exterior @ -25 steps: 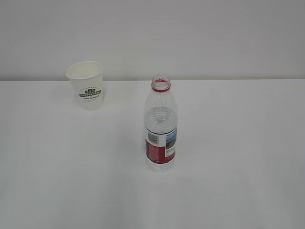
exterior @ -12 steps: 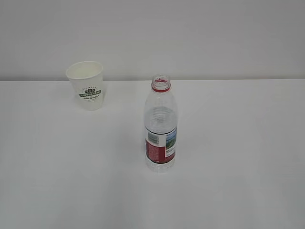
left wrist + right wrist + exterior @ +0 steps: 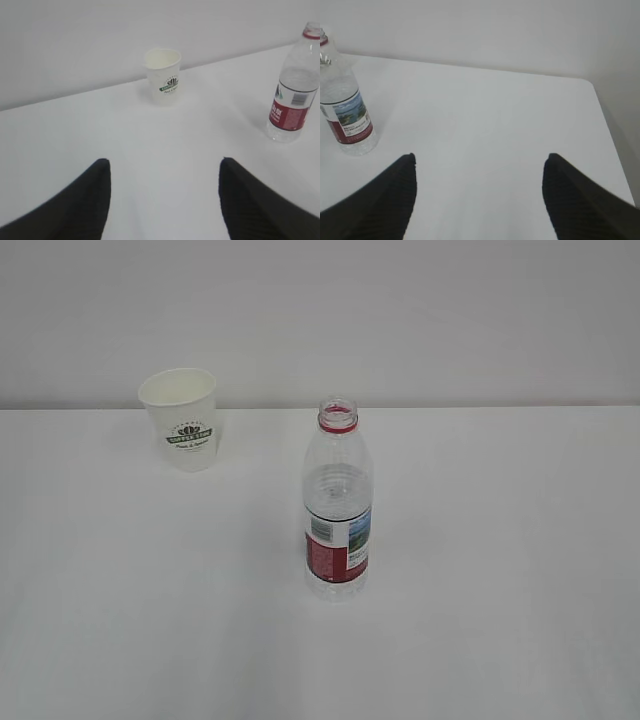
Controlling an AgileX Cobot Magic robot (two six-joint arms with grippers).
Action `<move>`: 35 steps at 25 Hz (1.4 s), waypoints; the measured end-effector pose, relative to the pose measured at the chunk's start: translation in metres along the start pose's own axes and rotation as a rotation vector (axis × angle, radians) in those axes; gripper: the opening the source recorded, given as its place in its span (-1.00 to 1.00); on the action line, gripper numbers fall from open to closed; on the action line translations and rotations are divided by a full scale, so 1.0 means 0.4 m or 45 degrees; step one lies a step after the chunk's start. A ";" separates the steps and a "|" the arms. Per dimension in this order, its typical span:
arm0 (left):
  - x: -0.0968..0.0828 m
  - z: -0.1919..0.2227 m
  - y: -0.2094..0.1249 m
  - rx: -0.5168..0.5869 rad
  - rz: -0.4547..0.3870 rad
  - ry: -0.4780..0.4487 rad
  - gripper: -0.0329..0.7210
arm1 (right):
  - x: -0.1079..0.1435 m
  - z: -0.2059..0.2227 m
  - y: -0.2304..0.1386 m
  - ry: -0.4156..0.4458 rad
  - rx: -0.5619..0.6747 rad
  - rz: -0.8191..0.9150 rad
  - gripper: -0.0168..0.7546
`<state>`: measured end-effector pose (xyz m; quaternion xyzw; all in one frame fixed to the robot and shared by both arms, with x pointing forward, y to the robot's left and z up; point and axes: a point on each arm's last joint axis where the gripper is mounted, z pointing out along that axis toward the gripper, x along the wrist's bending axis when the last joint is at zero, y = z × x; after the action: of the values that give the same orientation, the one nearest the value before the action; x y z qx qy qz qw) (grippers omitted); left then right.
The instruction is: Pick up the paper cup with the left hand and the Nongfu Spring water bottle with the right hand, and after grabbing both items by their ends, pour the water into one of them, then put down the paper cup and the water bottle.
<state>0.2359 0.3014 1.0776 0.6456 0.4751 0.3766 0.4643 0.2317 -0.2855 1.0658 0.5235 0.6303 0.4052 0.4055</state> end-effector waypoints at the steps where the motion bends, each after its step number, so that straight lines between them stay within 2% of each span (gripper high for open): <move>1: 0.000 0.004 0.005 -0.009 0.000 0.001 0.40 | -0.001 0.000 0.002 -0.003 -0.014 -0.003 0.57; 10: 0.006 0.075 0.065 -0.061 0.009 0.014 0.40 | -0.005 0.015 0.032 -0.007 -0.094 -0.063 0.57; 14: 0.008 0.104 0.084 -0.081 0.015 0.020 0.40 | -0.005 0.039 0.061 0.032 -0.137 -0.075 0.57; 22: 0.021 0.145 0.127 -0.200 0.137 0.094 0.39 | -0.001 0.087 0.104 0.122 -0.184 -0.087 0.57; 35: 0.019 0.270 0.149 -0.128 0.156 0.066 0.37 | -0.009 0.142 0.131 0.140 -0.173 -0.202 0.57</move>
<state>0.3538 0.2755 1.1043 0.6393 0.4271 0.4443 0.4599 0.3025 -0.2776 1.0956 0.4204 0.6623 0.4415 0.4357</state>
